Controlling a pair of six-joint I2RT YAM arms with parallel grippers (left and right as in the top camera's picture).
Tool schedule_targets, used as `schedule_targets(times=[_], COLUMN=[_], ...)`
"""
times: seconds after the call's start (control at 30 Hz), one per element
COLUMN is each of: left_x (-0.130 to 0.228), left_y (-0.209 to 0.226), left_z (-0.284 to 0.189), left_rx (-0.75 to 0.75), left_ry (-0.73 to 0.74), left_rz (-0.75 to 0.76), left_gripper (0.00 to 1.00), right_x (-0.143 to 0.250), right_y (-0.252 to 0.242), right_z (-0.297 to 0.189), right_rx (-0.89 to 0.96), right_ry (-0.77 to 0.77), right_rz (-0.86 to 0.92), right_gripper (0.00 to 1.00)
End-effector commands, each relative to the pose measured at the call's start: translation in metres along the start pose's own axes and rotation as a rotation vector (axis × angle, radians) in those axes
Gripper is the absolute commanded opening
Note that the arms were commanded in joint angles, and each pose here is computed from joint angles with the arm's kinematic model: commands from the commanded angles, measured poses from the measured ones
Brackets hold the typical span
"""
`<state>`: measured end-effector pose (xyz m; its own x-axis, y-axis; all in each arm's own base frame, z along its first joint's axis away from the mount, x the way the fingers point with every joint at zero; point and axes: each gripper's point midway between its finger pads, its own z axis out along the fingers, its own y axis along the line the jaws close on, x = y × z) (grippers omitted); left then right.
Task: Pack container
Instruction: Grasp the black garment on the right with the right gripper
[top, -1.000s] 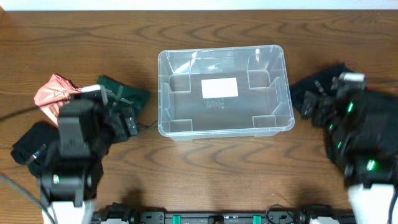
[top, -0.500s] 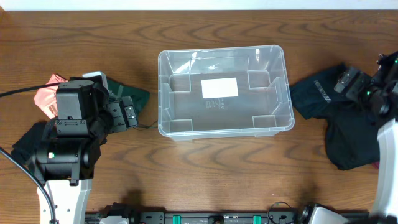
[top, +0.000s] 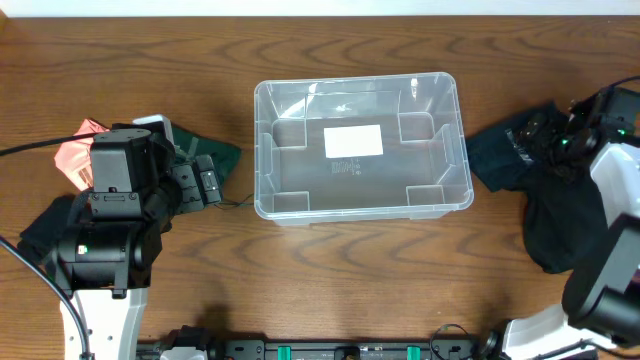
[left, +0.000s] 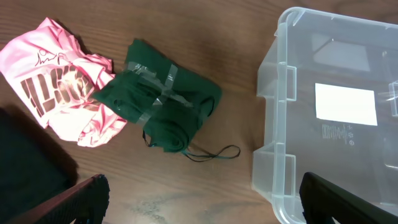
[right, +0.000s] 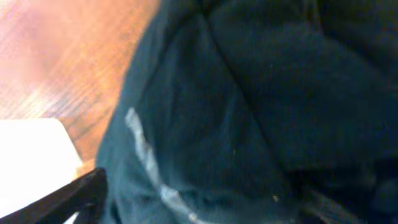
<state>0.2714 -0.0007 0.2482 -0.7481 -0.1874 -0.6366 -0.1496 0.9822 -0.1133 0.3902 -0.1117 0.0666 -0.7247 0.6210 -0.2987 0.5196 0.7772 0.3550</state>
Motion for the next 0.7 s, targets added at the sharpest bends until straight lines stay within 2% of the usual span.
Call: schedule_targets(times=[0.0, 0.03, 0.13, 0.2, 0.33, 0.43, 0.67], left_x=[-0.006, -0.006, -0.006, -0.006, -0.006, -0.006, -0.006], left_y=[-0.001, -0.001, -0.001, -0.001, -0.001, -0.001, -0.001], left_z=[-0.006, -0.006, -0.006, -0.006, -0.006, -0.006, -0.006], left_rx=[0.001, 0.001, 0.001, 0.001, 0.001, 0.001, 0.001], left_ry=[-0.018, -0.018, -0.018, -0.018, -0.018, -0.018, -0.018], left_rz=[0.011, 0.011, 0.011, 0.011, 0.011, 0.011, 0.011], left_gripper=[0.98, 0.98, 0.98, 0.98, 0.98, 0.98, 0.98], right_x=[0.012, 0.013, 0.012, 0.007, -0.007, -0.02, -0.037], right_y=[0.0, -0.001, -0.002, 0.001, 0.011, 0.025, 0.096], right_z=[0.017, 0.02, 0.023, 0.019, 0.002, -0.028, -0.149], right_rx=[-0.021, -0.02, -0.016, -0.024, -0.051, -0.081, -0.21], right_ry=[0.058, 0.064, 0.061, 0.041, -0.027, -0.11, -0.418], right_rz=[0.04, 0.041, 0.04, 0.034, 0.012, -0.017, -0.28], right_gripper=[0.77, 0.7, 0.34, 0.02, 0.01, 0.01, 0.01])
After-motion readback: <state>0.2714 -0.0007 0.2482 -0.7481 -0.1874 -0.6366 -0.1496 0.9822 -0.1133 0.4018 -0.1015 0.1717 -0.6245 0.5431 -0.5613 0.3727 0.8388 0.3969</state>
